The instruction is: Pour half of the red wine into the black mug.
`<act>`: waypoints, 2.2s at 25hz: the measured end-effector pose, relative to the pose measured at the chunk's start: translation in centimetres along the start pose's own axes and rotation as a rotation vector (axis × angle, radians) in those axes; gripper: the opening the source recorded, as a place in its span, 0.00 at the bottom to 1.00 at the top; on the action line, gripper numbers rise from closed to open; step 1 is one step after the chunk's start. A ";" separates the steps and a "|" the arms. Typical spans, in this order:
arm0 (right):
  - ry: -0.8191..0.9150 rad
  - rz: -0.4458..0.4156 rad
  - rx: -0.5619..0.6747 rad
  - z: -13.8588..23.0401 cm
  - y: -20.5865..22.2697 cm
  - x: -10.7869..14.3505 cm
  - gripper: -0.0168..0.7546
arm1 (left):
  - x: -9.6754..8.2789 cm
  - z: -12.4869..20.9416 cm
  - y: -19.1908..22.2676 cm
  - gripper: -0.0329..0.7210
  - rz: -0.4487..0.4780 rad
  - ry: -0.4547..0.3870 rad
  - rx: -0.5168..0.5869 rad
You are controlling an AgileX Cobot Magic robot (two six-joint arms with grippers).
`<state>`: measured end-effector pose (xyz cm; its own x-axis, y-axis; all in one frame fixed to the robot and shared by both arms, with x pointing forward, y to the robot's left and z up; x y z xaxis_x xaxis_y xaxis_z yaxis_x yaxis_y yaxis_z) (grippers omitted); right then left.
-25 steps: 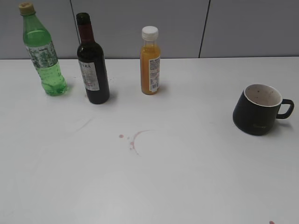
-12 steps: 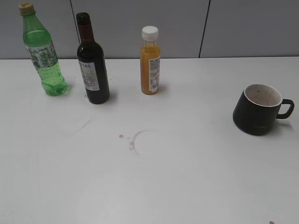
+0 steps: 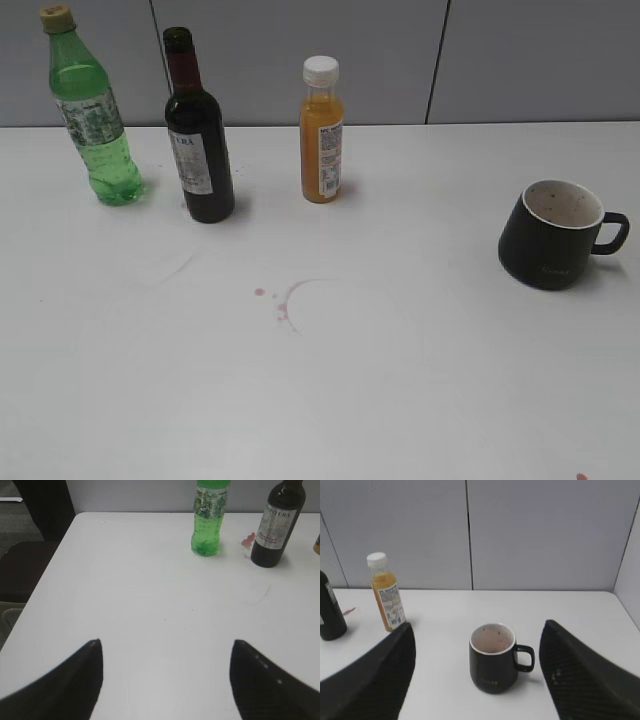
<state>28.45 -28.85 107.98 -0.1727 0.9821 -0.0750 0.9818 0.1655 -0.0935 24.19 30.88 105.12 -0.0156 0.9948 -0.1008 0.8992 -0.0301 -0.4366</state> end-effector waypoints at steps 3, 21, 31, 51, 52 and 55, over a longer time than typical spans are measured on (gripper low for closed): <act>0.008 0.007 -0.026 -0.7 1.3 -0.2 0.78 | 0.0 0.0 0.0 0.83 0.000 0.000 0.000; -0.040 0.061 -0.064 1.1 10.4 -0.9 0.78 | 0.0 0.0 0.0 0.83 0.000 0.000 0.000; -0.173 -0.053 -0.203 2.6 11.9 1.1 0.78 | 0.0 0.0 0.0 0.83 0.000 0.000 0.000; -0.111 -0.101 -0.191 4.9 15.5 1.8 0.78 | 0.0 0.0 0.0 0.83 0.000 0.000 0.000; -0.109 -0.103 -0.190 5.1 15.7 1.8 0.78 | 0.0 0.0 0.0 0.83 0.000 0.000 0.000; -0.102 -0.109 -0.203 6.0 16.1 2.0 0.78 | 0.0 0.0 0.0 0.83 0.000 0.000 0.000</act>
<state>43.41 -24.81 100.38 -0.2753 0.9452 -0.1757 0.9511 0.2944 0.0936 24.19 30.88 105.12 -0.0156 0.9948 -0.1008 0.8992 -0.0301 -0.4366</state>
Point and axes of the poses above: a point on each arm's last joint axis where the gripper is mounted, y pointing out along that axis toward the gripper, x along the wrist's bending axis when the last joint is at zero, z = x × y, the point moved 1 cm from there along y, pointing out along that axis toward the gripper, and after that the axes turned 9 degrees about -y, right-handed, at the moved point
